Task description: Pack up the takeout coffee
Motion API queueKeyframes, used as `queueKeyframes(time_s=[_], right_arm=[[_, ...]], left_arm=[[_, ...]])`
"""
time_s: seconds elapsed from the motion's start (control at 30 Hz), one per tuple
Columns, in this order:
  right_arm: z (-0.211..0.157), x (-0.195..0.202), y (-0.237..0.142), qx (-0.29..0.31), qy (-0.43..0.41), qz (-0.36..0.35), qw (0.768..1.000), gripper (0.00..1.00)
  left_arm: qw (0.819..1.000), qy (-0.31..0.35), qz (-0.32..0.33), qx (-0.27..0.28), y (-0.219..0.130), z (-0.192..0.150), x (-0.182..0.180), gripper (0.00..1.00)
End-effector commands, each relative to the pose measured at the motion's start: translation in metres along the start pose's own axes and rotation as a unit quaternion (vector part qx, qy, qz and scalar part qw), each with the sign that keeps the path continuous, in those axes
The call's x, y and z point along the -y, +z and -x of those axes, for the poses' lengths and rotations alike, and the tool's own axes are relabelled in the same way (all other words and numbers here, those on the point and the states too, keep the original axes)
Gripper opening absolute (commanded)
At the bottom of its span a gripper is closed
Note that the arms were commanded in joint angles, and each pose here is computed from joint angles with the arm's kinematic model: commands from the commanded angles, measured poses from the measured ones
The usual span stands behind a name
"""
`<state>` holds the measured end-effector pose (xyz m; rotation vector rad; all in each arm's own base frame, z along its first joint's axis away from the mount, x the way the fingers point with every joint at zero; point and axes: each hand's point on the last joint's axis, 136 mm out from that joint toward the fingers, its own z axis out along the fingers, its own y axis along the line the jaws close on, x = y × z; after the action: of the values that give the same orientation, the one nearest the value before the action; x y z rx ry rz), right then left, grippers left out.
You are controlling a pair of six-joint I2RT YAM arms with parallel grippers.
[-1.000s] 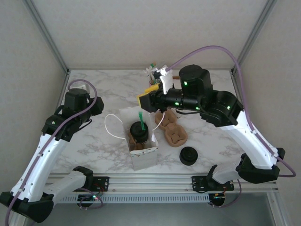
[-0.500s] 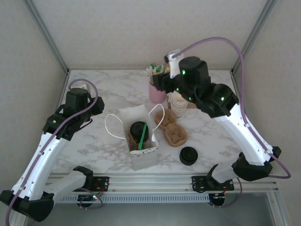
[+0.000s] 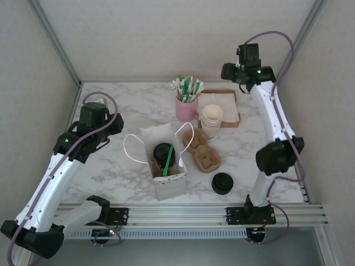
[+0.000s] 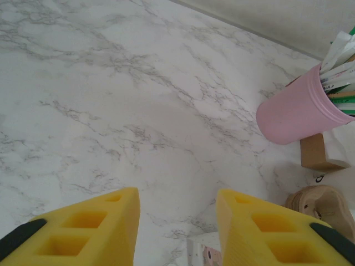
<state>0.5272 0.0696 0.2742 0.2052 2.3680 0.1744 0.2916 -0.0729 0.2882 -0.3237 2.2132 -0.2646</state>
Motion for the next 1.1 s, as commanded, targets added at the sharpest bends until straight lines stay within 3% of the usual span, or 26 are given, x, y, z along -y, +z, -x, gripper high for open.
queueKeyframes(time_s=[0.0, 0.17, 0.3, 0.83, 1.07], right_arm=[[-0.025, 0.015, 0.035, -0.081, 0.057, 0.016, 0.995, 0.71], [-0.064, 0.029, 0.087, -0.155, 0.073, 0.002, 0.985, 0.72], [-0.09, 0.03, 0.107, -0.193, 0.078, 0.001, 0.978, 0.72], [-0.158, 0.043, 0.129, -0.258, 0.048, -0.058, 0.963, 0.72], [-0.17, 0.031, 0.135, -0.263, 0.05, -0.042, 0.963, 0.58]], left_arm=[[1.0, 0.007, 0.011, 0.007, 0.003, 0.002, -0.005, 0.41], [1.0, 0.009, 0.015, 0.002, 0.006, -0.001, -0.006, 0.41], [1.0, 0.005, 0.021, 0.003, 0.008, -0.002, -0.009, 0.41], [1.0, 0.003, 0.025, 0.003, 0.007, -0.005, -0.012, 0.41], [1.0, -0.001, 0.019, -0.001, 0.009, -0.007, -0.01, 0.41]])
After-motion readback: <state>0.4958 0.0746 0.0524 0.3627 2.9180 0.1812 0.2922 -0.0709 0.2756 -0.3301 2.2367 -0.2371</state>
